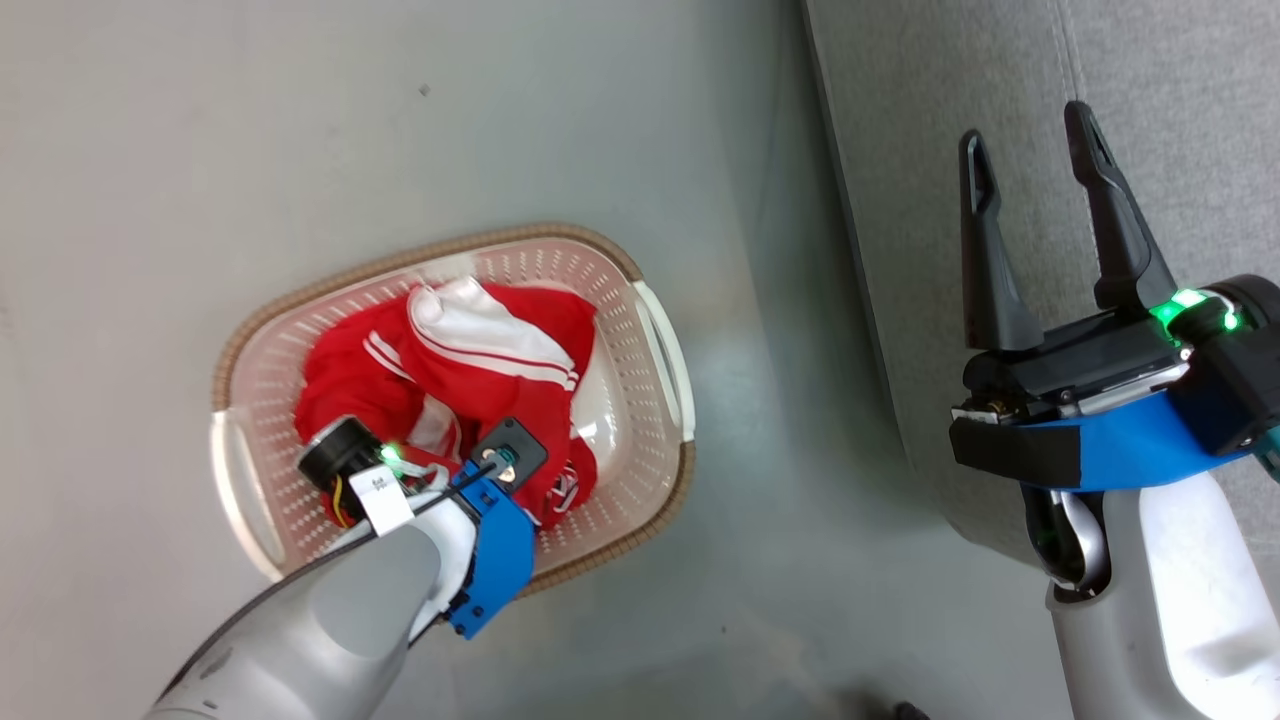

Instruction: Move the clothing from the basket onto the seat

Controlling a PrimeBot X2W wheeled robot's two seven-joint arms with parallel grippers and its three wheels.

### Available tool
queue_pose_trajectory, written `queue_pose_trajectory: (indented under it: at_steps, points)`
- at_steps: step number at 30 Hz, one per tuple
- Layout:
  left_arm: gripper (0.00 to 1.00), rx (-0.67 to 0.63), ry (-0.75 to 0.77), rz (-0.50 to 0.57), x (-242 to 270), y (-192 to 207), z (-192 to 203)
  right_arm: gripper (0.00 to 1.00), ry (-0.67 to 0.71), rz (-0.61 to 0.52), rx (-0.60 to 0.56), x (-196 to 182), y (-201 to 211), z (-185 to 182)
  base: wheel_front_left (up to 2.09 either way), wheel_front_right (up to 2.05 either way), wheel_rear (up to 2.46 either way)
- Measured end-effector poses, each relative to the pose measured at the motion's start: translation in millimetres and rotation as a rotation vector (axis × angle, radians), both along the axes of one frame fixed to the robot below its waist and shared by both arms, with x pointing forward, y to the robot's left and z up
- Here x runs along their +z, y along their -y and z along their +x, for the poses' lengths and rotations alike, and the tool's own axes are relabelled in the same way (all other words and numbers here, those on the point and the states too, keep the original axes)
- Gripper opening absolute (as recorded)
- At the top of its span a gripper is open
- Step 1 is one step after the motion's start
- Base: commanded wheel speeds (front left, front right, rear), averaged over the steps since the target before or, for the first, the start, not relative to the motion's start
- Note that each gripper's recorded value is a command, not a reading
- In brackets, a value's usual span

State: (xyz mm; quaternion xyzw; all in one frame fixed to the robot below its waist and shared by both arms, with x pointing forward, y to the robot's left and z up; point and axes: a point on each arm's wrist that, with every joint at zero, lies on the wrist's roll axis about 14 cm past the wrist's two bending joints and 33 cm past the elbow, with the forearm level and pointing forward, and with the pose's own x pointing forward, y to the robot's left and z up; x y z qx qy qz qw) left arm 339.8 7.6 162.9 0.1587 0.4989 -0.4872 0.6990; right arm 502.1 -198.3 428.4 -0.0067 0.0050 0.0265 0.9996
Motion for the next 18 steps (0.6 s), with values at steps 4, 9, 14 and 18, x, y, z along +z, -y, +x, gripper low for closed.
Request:
queue_pose_trajectory:
  at_steps: [4,9,14,18]
  points:
    - [0.00,0.049,0.045,-0.045,20.2,3.1,6.5,1.00,0.025,0.005,0.011,13.0,-5.5,-2.2,0.00,0.00,0.00]
    - [0.00,0.133,0.093,-0.112,46.5,8.0,14.8,1.00,0.051,0.012,0.017,27.9,-9.9,-7.8,0.00,0.00,0.00]
    - [0.00,0.182,0.150,-0.155,70.6,6.6,19.9,1.00,0.073,0.012,0.030,41.1,-16.0,-14.8,0.00,0.00,0.00]
    - [0.00,0.220,0.203,-0.198,92.2,6.9,25.6,1.00,0.093,0.018,0.040,53.0,-21.0,-21.5,0.00,0.00,0.00]
